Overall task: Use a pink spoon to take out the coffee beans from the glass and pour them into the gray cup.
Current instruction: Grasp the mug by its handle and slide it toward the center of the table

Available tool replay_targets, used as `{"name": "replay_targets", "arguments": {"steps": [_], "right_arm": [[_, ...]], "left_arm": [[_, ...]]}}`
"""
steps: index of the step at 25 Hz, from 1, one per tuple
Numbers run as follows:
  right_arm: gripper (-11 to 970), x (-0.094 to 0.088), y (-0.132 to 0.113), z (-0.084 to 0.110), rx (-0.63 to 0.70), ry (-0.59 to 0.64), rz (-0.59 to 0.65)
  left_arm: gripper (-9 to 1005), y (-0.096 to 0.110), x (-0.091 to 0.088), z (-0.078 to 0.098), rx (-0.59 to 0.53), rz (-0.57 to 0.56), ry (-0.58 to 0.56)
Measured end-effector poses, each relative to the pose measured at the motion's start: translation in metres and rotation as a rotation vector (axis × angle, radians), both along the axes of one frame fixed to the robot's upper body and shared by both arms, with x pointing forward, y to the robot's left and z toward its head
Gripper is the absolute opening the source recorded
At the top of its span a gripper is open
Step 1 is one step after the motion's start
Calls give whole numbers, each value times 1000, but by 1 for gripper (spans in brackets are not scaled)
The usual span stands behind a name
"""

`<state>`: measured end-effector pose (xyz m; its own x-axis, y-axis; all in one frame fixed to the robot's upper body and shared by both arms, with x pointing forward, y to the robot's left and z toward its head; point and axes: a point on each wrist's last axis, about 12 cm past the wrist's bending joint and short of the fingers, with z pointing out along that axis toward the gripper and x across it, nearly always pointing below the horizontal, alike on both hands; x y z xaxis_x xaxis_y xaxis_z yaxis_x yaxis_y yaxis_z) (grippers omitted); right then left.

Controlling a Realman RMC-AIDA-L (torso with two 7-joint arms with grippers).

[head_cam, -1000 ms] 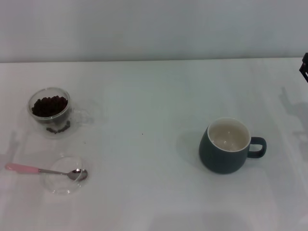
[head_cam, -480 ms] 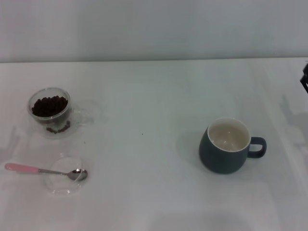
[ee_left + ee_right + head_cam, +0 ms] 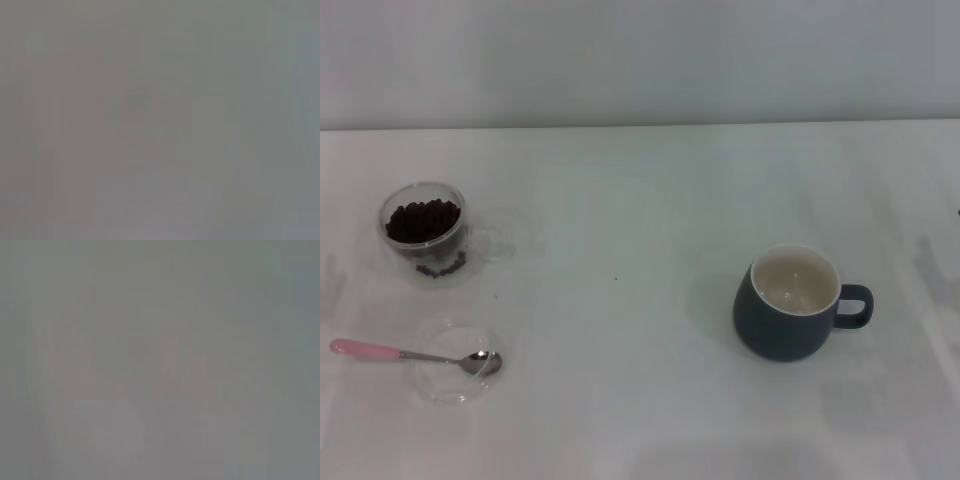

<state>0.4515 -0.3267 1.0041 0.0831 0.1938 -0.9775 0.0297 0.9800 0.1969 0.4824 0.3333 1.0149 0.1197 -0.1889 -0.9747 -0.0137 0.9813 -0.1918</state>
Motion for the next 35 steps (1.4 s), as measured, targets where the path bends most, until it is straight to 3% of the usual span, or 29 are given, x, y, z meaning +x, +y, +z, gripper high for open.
{"name": "replay_targets", "arguments": {"steps": [9,13,17,21,28,35], "right_arm": [[874,-44,-4,-4,-10,-20,25],[874,-67,-1,-10,-20,21,81],[875,-78,9,-16,-7,65,141],[873,-78,15,-22,-17,119,195],[870,-58,29,-31,-55,211,297],[866,-51,31,-36,-70,252,310]], "left_arm": [[844,1,10,2,-18,-27,15],[844,2,14,3,4,-59,36],[845,7,20,6,-22,-95,46],[845,15,23,10,-40,-90,37],[846,16,24,10,-48,-92,45],[844,19,26,11,-67,-89,53]]}}
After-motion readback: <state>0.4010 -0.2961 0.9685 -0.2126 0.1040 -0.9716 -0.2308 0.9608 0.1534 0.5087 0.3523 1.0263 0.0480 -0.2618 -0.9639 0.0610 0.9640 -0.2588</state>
